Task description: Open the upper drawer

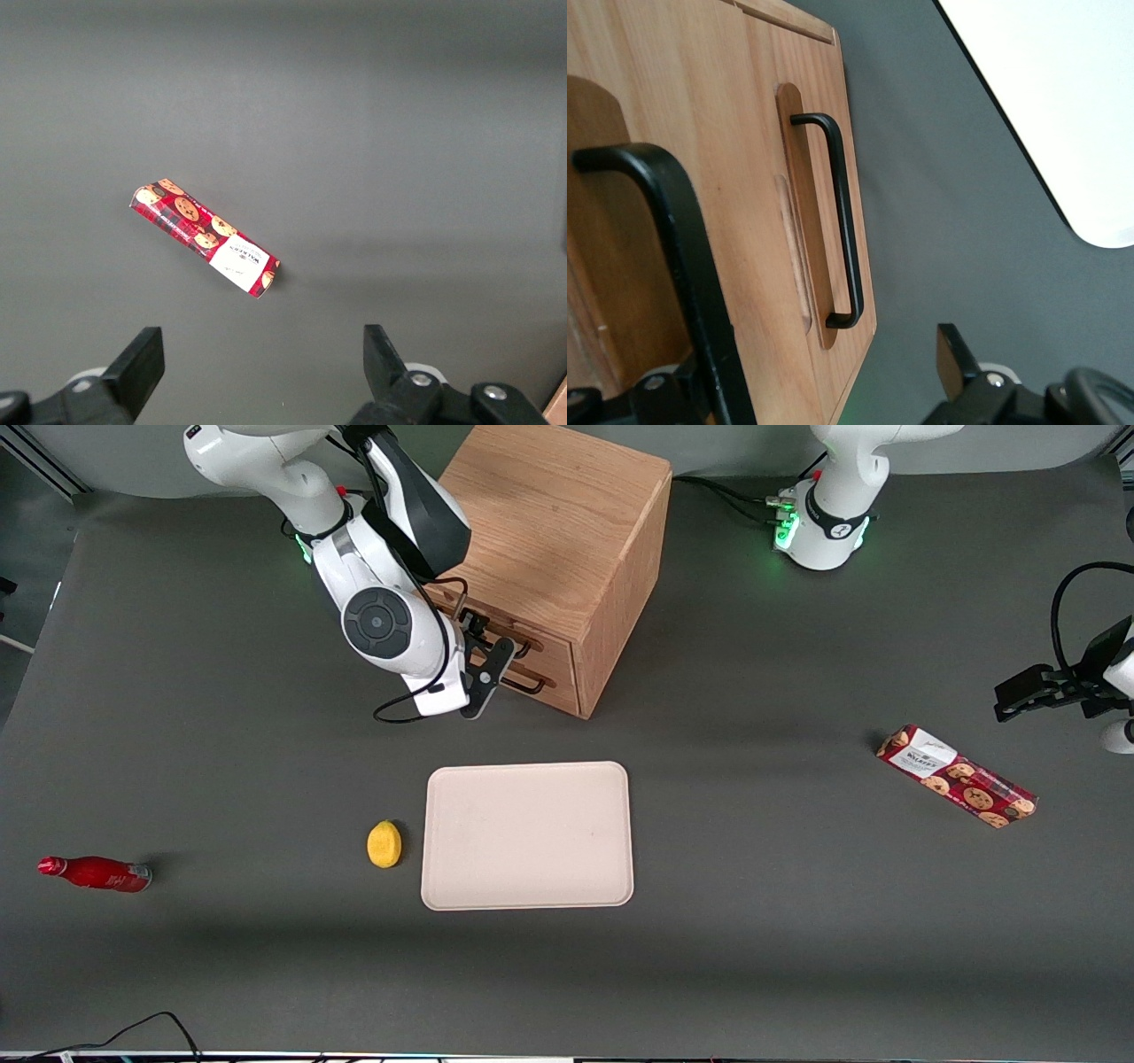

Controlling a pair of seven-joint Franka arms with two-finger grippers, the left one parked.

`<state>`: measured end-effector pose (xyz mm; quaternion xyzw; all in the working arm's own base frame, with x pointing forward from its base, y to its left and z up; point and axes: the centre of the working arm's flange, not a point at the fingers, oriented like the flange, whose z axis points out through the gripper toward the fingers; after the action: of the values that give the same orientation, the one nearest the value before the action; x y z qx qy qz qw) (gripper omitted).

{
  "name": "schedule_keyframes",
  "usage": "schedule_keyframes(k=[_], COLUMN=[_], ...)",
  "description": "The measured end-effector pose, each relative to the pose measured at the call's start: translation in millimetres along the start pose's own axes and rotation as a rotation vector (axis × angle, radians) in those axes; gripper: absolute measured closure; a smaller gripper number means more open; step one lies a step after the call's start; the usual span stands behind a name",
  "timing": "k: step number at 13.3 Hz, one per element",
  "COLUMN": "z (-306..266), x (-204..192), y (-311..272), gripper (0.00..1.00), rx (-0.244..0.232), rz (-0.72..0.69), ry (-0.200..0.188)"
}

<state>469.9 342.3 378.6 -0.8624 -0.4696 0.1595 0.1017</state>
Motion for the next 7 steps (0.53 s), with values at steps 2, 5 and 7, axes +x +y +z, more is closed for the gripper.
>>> schedule_keyframes(k=[2,5,7], z=[2.3,8.8,10.7], x=[0.8,2.7,3.3], y=[0.7,2.9,4.3], gripper=[0.0,0.0,0.0], rx=[0.003,0.009,0.009], rz=[0.001,0.006,0.008], ry=[-0.003,-0.006,-0.003])
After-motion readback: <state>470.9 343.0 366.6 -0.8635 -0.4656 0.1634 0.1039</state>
